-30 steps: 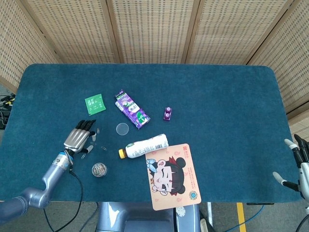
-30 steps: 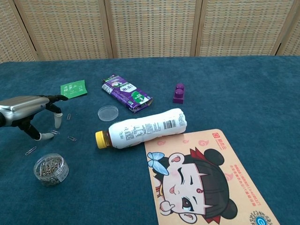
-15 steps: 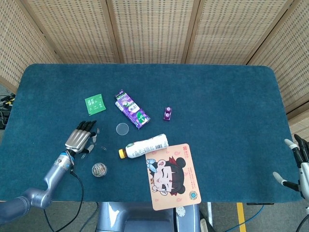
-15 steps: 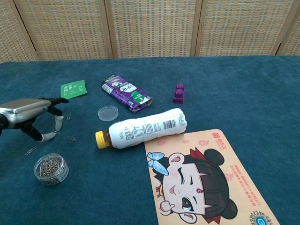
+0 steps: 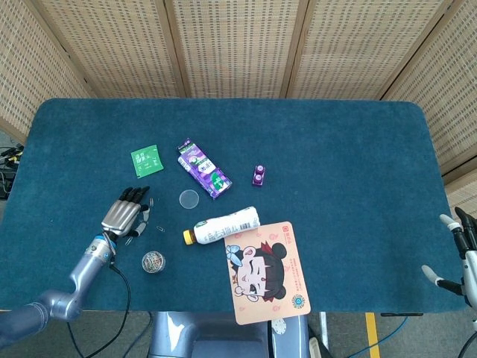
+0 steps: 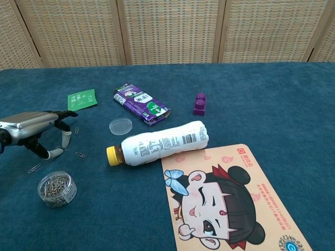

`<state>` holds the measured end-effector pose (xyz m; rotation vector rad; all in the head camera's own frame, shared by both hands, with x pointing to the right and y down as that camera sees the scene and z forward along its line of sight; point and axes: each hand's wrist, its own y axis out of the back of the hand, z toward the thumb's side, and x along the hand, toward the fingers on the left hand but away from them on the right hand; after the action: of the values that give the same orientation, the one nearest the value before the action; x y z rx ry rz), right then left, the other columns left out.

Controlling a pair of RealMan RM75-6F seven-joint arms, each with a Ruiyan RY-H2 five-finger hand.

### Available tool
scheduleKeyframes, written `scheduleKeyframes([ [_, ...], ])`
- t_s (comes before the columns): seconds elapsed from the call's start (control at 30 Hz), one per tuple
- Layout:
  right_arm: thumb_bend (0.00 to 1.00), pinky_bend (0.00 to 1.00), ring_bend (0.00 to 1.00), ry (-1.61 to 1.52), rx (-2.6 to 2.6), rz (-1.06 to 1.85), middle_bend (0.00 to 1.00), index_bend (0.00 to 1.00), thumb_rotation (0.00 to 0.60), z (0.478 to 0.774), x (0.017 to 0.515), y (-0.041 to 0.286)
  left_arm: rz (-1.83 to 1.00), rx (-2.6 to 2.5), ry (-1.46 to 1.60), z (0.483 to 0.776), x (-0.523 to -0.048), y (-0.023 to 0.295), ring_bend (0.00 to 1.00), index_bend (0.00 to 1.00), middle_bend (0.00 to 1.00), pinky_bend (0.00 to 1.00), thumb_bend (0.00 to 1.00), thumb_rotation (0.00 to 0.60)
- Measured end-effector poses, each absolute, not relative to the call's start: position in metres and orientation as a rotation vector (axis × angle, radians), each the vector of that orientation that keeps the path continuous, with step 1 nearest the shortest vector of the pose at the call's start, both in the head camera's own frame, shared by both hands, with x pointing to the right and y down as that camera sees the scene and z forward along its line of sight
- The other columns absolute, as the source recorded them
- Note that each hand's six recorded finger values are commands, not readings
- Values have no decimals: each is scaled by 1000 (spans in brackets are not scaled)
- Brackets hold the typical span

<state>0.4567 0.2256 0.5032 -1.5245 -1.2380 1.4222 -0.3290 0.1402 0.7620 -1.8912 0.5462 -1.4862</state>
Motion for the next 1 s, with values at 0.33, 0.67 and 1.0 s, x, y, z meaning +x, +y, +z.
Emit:
scheduleKeyframes([
  [0.33, 0, 0, 0, -1237, -1528, 1422, 0, 120, 600, 503, 457, 226, -1493, -1881, 550, 762, -332, 139, 0, 695, 0, 0, 416, 600],
  [0.67, 0, 0, 0, -1236, -1530, 1419, 0, 120, 600, 503, 456, 226, -1421, -1873, 626, 738, -332, 129, 0, 695, 0, 0, 437, 600],
  [1.0, 0, 0, 0, -1234, -1528, 1413, 0, 120, 600, 502, 454, 227, -1248, -1916, 618, 687, -323, 142, 0, 695, 0, 0, 445, 600],
])
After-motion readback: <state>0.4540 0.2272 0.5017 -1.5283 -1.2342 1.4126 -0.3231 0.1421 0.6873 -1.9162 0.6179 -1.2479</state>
